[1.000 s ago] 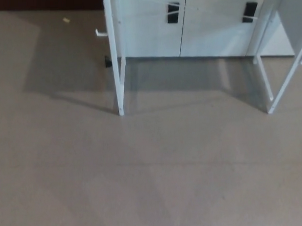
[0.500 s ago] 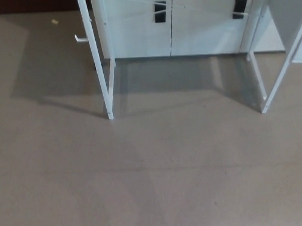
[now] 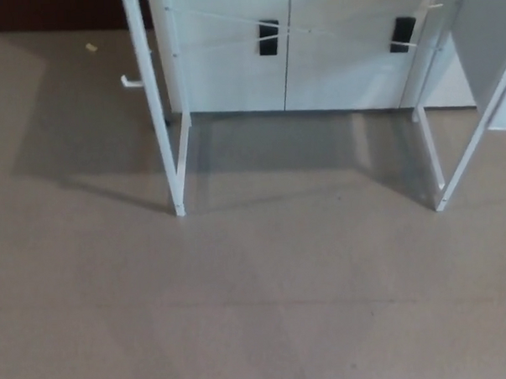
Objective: The robot walks towards a desk on which an eraser is kept on the left hand side and a container is kept on the right hand side. The robot picks up the eraser using its left hand and places it in the container.
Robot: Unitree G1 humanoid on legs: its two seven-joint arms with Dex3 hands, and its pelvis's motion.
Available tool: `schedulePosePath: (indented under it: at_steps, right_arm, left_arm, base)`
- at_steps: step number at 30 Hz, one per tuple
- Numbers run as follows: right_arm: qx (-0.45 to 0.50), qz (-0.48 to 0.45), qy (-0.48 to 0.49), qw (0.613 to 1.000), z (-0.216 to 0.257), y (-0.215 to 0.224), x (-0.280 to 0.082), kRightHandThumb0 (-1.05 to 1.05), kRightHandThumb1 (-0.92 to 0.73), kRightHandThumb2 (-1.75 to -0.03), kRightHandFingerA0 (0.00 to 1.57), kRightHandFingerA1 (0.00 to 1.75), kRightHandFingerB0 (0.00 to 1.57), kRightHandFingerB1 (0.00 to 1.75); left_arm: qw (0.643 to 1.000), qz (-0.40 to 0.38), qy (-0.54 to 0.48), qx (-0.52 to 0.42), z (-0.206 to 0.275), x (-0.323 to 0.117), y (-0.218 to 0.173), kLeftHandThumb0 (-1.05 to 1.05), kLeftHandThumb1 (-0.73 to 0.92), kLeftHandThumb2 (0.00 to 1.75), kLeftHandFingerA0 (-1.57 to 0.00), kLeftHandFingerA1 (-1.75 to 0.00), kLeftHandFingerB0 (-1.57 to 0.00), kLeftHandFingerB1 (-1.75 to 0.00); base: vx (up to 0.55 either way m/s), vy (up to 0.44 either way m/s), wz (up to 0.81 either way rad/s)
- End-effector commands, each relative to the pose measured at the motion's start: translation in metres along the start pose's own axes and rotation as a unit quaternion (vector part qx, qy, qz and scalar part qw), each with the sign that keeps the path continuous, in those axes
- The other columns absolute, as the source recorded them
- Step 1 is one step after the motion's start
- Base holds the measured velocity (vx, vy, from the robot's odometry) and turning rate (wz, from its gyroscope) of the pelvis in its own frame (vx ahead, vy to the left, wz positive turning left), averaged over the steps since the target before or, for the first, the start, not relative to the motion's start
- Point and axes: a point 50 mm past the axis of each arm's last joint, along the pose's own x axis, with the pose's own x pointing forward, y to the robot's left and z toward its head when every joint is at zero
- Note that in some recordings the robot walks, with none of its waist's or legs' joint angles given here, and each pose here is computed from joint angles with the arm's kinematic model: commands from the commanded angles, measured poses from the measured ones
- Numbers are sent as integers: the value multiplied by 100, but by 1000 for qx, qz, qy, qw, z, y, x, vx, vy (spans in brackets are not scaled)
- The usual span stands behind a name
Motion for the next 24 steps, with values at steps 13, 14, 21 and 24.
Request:
schedulePosePath:
  at_steps: [13,14,21,24]
  right_arm:
    - [-31,-16,-23,999,11,-1,0,-34,-36,-63,65,64,35,50]
    - [-30,-15,-24,999,10,-2,1,-26,-41,-52,66,59,37,44]
    - [-24,-16,-18,999,9,-1,2,-24,-43,-52,67,60,38,44]
    - [-28,-18,-18,999,8,-2,3,-32,-37,-62,65,64,35,49]
  left_arm:
    - [997,-8,-16,82,11,2,10,-51,66,60,-43,-35,-32,-32]
    - [997,-8,-16,80,11,3,10,-51,66,60,-43,-34,-32,-32]
    - [995,-15,-20,100,12,2,12,-50,68,60,-42,-34,-31,-32]
    - [995,-16,-17,99,12,2,12,-50,68,60,-42,-34,-31,-32]
  base:
    - [125,-81,-2]
    - [296,204,-11]
    - [214,54,-1]
    - [222,-113,14]
